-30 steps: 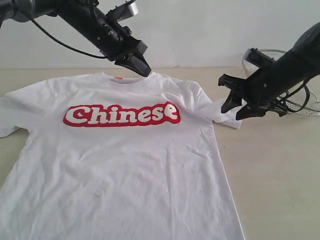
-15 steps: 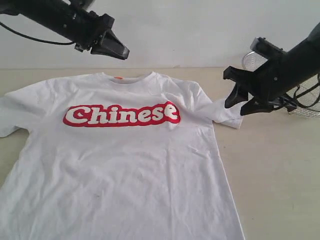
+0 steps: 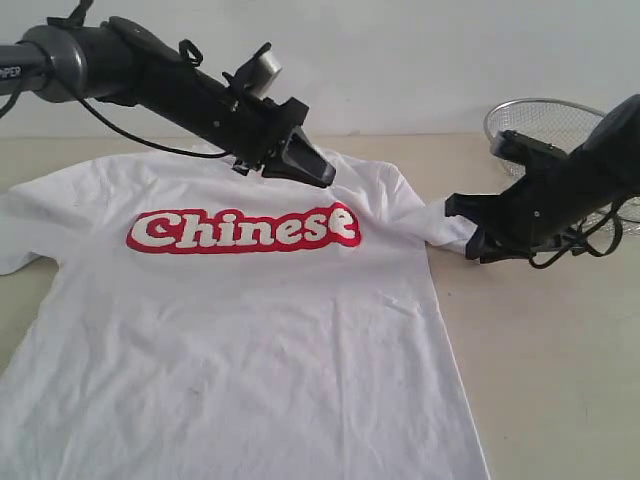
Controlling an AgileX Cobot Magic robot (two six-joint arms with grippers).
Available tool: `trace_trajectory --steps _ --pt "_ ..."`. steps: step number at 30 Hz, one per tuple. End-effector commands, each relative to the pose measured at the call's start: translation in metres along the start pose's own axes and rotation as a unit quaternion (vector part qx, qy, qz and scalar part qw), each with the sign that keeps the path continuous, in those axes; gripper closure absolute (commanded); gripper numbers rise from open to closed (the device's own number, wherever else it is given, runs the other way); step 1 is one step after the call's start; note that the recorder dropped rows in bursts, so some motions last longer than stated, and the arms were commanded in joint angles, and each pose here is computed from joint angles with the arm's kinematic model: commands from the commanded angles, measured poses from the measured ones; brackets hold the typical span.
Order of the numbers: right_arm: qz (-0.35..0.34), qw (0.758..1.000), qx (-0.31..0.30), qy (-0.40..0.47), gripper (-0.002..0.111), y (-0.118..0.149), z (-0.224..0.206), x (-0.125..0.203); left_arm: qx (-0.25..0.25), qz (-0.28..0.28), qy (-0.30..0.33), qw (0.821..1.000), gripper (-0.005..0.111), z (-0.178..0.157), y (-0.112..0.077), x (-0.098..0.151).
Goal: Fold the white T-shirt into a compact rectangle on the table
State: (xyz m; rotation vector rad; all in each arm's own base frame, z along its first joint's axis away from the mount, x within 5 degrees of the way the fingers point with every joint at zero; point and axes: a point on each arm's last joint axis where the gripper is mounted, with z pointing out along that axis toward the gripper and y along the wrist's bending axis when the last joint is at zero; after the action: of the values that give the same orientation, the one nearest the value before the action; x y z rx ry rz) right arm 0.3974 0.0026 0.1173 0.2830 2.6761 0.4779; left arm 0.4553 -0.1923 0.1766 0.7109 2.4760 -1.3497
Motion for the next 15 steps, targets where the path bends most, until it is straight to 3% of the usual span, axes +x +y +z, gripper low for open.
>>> trace_trajectory --steps 1,4,15 --pt "-0.022 1.000 0.007 -0.021 0.079 0.003 0.000 -0.003 -0.010 -0.004 0.014 1.000 0.102 0.010 0.010 0.005" --pt "-0.023 0.999 0.016 -0.037 0.072 0.001 0.000 -0.006 -0.015 -0.005 0.020 1.000 0.102 0.011 0.012 0.007" --pt "-0.027 0.999 0.023 -0.010 0.071 -0.006 0.023 0.005 -0.025 -0.004 0.008 1.000 0.102 0.011 0.014 0.005"
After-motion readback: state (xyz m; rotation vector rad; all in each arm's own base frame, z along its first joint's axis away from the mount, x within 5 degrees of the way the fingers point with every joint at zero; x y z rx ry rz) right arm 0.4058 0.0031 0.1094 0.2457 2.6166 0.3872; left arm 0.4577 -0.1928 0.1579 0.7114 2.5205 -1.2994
